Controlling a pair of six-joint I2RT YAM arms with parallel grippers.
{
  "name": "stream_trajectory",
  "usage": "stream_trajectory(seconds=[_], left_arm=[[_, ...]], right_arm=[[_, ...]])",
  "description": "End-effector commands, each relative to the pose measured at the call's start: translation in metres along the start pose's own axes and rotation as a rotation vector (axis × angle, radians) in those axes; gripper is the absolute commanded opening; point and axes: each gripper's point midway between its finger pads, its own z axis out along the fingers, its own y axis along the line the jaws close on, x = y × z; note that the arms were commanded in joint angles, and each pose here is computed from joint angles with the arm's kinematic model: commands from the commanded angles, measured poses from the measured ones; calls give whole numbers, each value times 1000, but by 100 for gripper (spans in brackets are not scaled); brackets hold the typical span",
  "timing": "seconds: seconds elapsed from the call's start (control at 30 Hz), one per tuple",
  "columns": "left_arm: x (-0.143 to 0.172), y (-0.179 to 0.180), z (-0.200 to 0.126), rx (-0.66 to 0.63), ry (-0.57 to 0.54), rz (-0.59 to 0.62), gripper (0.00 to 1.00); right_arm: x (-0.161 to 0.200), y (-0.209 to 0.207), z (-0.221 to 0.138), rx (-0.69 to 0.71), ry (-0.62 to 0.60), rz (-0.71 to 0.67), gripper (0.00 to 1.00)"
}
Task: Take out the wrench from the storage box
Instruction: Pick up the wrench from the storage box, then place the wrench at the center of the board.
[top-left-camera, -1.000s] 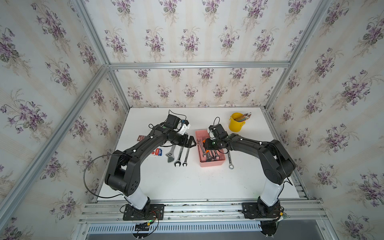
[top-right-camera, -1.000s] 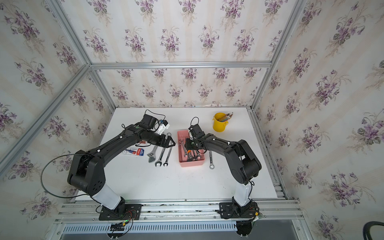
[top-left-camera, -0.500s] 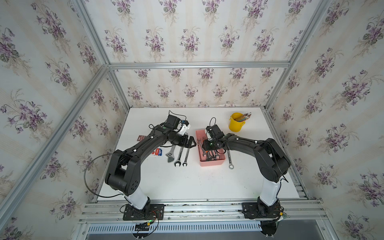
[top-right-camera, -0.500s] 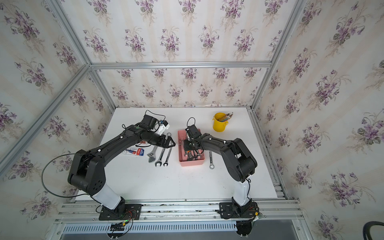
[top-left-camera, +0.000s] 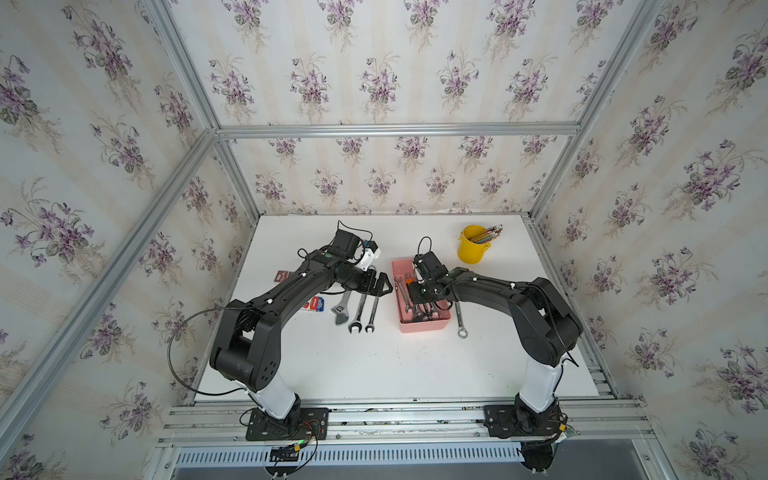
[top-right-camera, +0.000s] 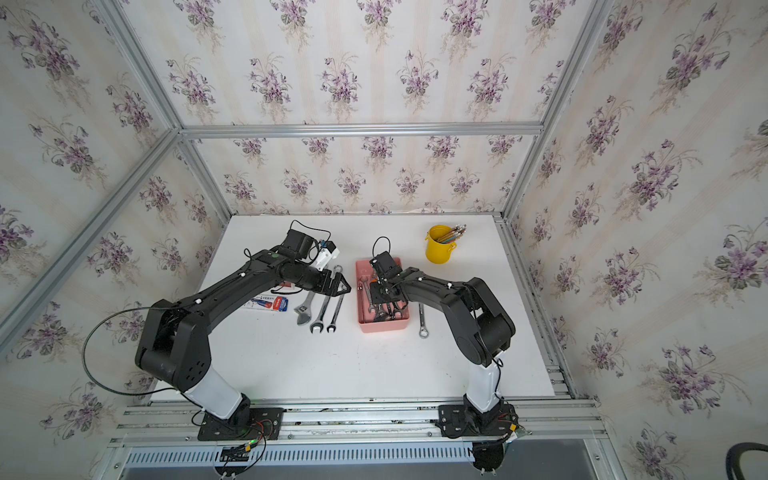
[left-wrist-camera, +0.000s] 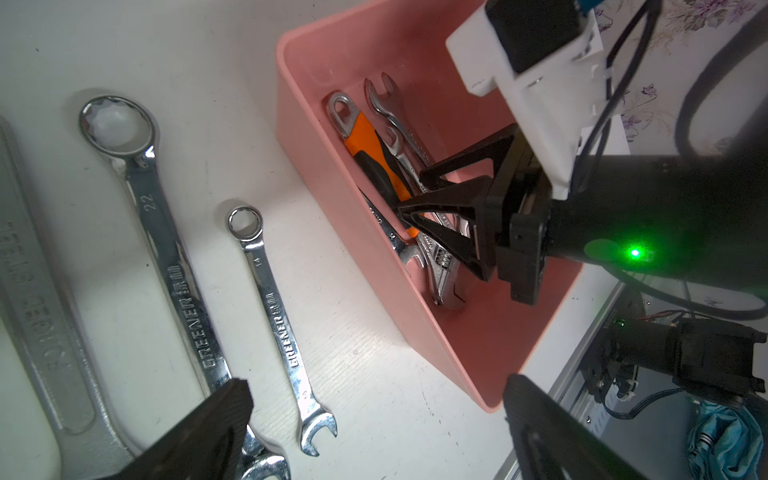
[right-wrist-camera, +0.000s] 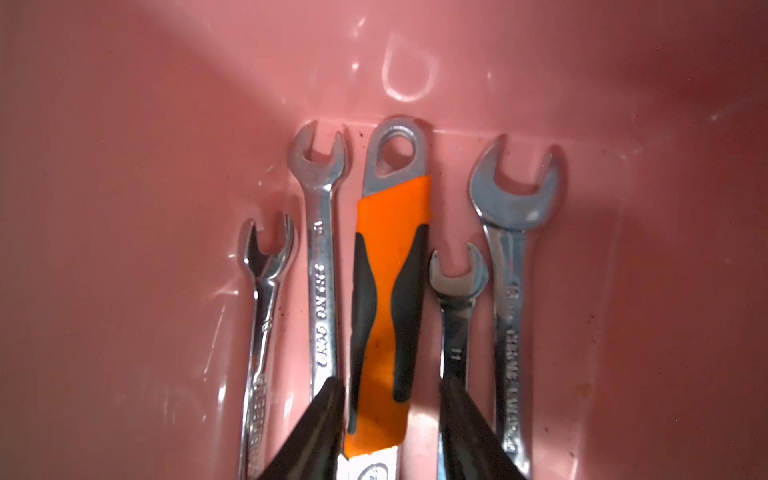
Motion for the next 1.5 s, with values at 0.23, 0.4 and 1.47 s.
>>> stream_trajectory(seconds=[0.23, 0.4, 1.47], left_arm=[[3, 0, -3, -5, -2, 7, 99], [5, -1, -3, -2, 1, 4, 99], [-10, -7, -2, 24, -16, 7, 99]], right_arm=[[-1, 7, 16, 18, 9, -28, 43], [0, 1, 23, 62, 15, -35, 40], [-54, -1, -107, -9, -178, 15, 14]])
